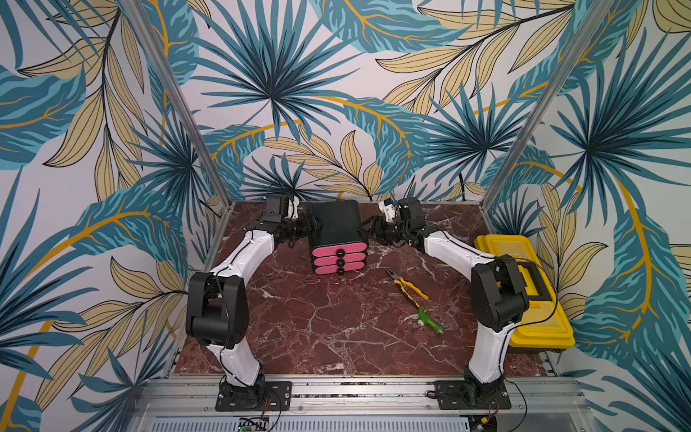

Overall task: Put the bluetooth earphones in the drawer according to color
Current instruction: Move the storage box to the center of the board.

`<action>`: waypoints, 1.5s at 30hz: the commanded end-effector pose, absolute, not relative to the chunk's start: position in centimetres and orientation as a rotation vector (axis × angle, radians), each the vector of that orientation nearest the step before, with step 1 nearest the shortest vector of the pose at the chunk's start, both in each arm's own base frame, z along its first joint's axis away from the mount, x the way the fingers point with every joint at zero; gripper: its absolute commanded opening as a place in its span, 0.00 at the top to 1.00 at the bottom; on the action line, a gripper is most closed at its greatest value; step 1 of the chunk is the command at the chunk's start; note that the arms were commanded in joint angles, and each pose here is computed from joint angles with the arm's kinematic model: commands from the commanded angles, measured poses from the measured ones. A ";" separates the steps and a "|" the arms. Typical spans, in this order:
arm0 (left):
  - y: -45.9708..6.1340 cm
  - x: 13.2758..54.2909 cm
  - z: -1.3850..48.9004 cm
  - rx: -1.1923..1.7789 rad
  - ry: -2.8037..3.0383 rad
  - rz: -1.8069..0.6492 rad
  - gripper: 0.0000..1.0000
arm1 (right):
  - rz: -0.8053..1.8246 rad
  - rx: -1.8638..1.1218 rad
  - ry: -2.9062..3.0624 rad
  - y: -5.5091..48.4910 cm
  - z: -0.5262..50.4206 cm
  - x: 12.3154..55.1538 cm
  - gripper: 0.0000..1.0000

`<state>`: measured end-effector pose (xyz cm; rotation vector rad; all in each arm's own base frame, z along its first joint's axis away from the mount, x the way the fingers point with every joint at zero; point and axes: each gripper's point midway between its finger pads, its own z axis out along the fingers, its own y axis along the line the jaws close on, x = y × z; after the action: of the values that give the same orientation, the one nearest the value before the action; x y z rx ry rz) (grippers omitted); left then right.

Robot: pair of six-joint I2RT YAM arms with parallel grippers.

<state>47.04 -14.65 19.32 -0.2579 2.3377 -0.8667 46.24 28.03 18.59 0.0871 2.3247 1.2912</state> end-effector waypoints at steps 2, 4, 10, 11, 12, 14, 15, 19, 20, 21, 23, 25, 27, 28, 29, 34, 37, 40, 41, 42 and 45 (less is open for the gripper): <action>-20.2 42.3 20.2 -0.095 2.381 -1.028 0.27 | 1.336 -0.029 2.256 29.3 21.2 43.1 0.36; -20.8 41.1 20.2 -0.078 2.385 -1.025 0.27 | 1.317 -0.023 2.262 28.7 21.0 42.2 0.36; -21.8 37.1 20.0 -0.035 2.407 -1.021 0.26 | 1.276 0.001 2.295 27.1 19.9 39.3 0.36; -21.9 36.6 20.0 -0.032 2.409 -1.021 0.26 | 1.274 0.002 2.295 27.0 19.9 38.8 0.36; -21.8 36.2 19.9 -0.032 2.411 -1.017 0.26 | 1.276 0.004 2.296 26.8 19.8 38.3 0.36; -21.6 35.6 20.0 -0.034 2.412 -1.010 0.26 | 1.270 0.011 2.300 26.5 19.6 37.2 0.36; -21.4 35.4 19.9 -0.035 2.414 -1.005 0.26 | 1.268 0.011 2.300 26.4 19.5 36.7 0.36; -21.3 35.1 19.7 -0.038 2.422 -0.998 0.26 | 1.259 0.019 2.299 25.8 19.4 34.9 0.35; -21.4 35.1 19.6 -0.037 2.422 -1.000 0.26 | 1.258 0.020 2.297 25.7 19.4 34.5 0.35; -21.5 35.0 19.5 -0.035 2.422 -1.004 0.26 | 1.256 0.023 2.297 25.6 19.4 34.2 0.35; -21.5 35.0 19.4 -0.037 2.426 -1.005 0.26 | 1.258 0.022 2.296 25.6 19.4 33.7 0.35; -21.7 34.9 19.5 -0.031 2.425 -1.008 0.26 | 1.237 0.028 2.303 25.3 19.2 33.5 0.35; -21.5 34.8 19.8 -0.034 2.419 -0.997 0.25 | 1.186 0.036 2.319 24.8 19.0 33.5 0.32; -21.2 34.8 19.9 -0.035 2.418 -0.976 0.24 | 1.145 0.045 2.329 24.4 18.9 33.6 0.31; -20.9 34.7 20.3 -0.037 2.414 -0.952 0.22 | 1.116 0.047 2.329 24.0 19.2 33.7 0.30; -18.6 34.3 21.8 -0.065 2.387 -0.816 0.08 | 0.972 0.037 2.324 22.3 21.0 33.7 0.16; -17.2 33.9 23.1 -0.084 2.354 -0.752 0.00 | 0.892 0.040 2.329 21.0 21.8 33.0 0.03; -16.0 33.3 24.6 -0.099 2.312 -0.700 0.00 | 0.819 0.029 2.302 19.8 23.1 32.5 0.00; -15.5 33.0 25.1 -0.107 2.295 -0.685 0.00 | 0.785 0.028 2.294 19.2 23.4 32.4 0.01; -15.0 32.7 25.6 -0.112 2.275 -0.666 0.00 | 0.738 0.030 2.284 18.5 23.6 32.2 0.01; -13.1 31.2 26.6 -0.147 2.210 -0.597 0.00 | 0.573 0.032 2.252 15.9 23.9 31.7 0.00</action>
<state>32.46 -15.43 27.07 -0.1091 2.2262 -0.7129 32.23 18.68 24.53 0.0380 2.2402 0.7803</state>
